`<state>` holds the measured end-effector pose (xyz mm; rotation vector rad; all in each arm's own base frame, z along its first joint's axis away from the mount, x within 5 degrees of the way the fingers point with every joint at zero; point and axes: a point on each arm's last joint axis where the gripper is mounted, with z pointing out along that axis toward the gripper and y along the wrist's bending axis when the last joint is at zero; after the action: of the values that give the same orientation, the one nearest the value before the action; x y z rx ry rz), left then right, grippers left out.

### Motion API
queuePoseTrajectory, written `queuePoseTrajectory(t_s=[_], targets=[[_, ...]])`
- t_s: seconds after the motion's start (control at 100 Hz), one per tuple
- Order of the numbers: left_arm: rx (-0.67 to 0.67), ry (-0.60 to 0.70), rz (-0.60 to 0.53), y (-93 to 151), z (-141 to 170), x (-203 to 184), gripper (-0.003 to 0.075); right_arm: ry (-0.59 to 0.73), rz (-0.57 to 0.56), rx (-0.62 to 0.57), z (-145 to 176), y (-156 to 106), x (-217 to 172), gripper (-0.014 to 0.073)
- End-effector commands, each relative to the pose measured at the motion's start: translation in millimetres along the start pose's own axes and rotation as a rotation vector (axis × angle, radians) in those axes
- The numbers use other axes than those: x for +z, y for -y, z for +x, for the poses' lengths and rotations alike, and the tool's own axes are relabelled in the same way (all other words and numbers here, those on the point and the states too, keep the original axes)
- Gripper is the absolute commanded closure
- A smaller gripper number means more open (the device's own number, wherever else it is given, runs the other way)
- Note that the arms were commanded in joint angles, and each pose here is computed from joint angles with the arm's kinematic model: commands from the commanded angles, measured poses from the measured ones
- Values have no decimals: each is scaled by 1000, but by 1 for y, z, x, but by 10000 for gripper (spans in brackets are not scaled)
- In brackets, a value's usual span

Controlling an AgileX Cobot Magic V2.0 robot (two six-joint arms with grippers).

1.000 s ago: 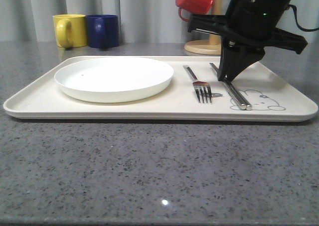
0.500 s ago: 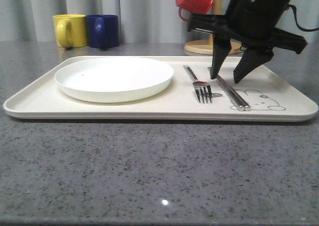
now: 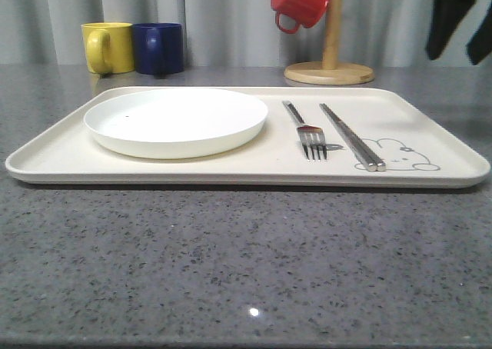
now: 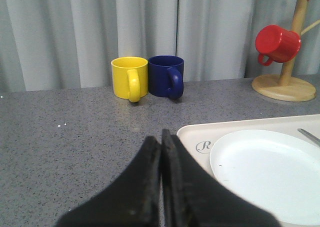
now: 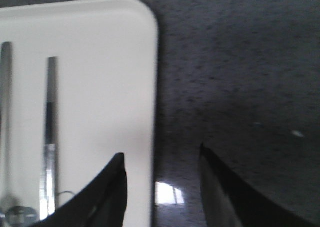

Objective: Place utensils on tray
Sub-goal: 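Place the chopsticks on the tray next to the fork and release, then move the right gripper back and grasp the silver spoon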

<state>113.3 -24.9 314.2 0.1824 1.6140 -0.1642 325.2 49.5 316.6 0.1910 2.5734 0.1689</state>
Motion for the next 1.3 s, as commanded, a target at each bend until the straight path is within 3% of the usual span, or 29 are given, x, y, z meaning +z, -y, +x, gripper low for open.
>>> queuePoseTrajectory(t_s=[0.0, 0.18, 0.44, 0.98, 1.29], targets=[[-9, 99, -18, -2, -15, 0, 738, 85, 39, -29, -13, 25, -28, 242], [-9, 99, -18, -2, -15, 0, 738, 66, 125, -15, -17, 70, -31, 242], [-9, 99, -18, -2, -15, 0, 738, 21, 170, -45, -20, 96, -16, 242], [-9, 99, -18, -2, -15, 0, 738, -46, 157, -52, -22, 103, 29, 242], [-9, 99, -18, -2, -15, 0, 738, -30, 153, -50, -24, 103, 31, 245]])
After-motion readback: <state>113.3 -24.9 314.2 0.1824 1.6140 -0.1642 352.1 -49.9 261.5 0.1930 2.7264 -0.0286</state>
